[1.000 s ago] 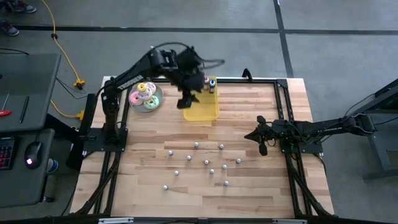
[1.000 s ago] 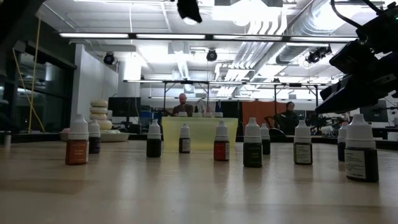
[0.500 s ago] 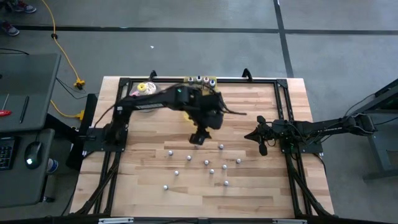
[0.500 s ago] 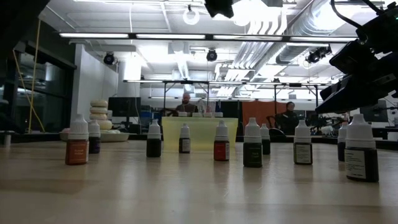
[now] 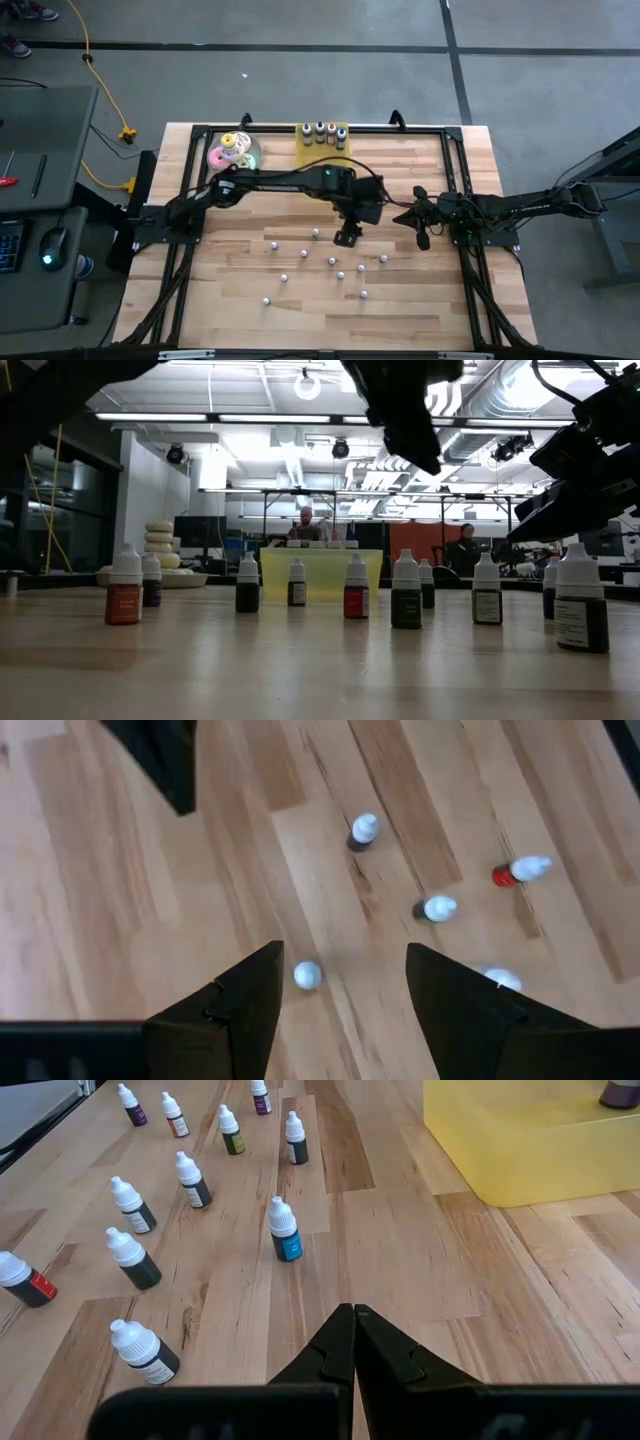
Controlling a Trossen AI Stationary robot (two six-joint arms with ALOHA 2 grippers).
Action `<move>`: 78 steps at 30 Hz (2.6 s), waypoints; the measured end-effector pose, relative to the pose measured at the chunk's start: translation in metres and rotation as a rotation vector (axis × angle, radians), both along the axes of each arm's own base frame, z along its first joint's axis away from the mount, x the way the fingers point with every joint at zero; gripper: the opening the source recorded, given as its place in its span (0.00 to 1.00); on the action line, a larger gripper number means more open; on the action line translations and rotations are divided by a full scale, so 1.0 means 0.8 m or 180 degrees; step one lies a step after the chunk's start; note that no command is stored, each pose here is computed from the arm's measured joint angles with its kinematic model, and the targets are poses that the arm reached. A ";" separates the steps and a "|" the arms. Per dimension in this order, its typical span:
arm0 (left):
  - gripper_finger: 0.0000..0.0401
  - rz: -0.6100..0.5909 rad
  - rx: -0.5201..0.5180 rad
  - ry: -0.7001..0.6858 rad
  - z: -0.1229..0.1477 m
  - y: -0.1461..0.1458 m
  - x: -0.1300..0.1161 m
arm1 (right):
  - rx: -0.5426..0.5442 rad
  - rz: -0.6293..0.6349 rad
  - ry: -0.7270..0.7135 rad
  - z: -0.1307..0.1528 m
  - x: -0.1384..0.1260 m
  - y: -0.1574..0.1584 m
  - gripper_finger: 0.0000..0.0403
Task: Pick & Place food coloring
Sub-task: Put the right small black food coloring bottle into the yellow bin
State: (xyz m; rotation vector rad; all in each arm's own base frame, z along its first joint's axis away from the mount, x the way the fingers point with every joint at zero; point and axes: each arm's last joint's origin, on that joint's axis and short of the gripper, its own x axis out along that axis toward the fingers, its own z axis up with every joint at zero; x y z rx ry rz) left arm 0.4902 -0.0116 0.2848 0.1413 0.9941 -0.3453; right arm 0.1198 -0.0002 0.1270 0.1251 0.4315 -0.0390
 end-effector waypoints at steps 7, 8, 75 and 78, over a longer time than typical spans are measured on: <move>0.52 0.0087 -0.0127 -0.0119 -0.026 -0.012 0.022 | 0.0000 0.0001 -0.0002 0.000 0.000 0.000 0.00; 0.52 0.0112 -0.0143 -0.0100 -0.031 -0.015 0.024 | 0.0000 0.0001 -0.0003 0.000 0.000 0.000 0.00; 0.52 0.0669 0.0041 -0.0425 -0.127 -0.094 0.072 | 0.0000 0.0000 -0.0001 0.000 0.000 0.000 0.00; 0.52 0.0703 0.0091 -0.0451 -0.126 -0.094 0.073 | 0.0000 0.0001 -0.0001 0.000 0.000 0.000 0.00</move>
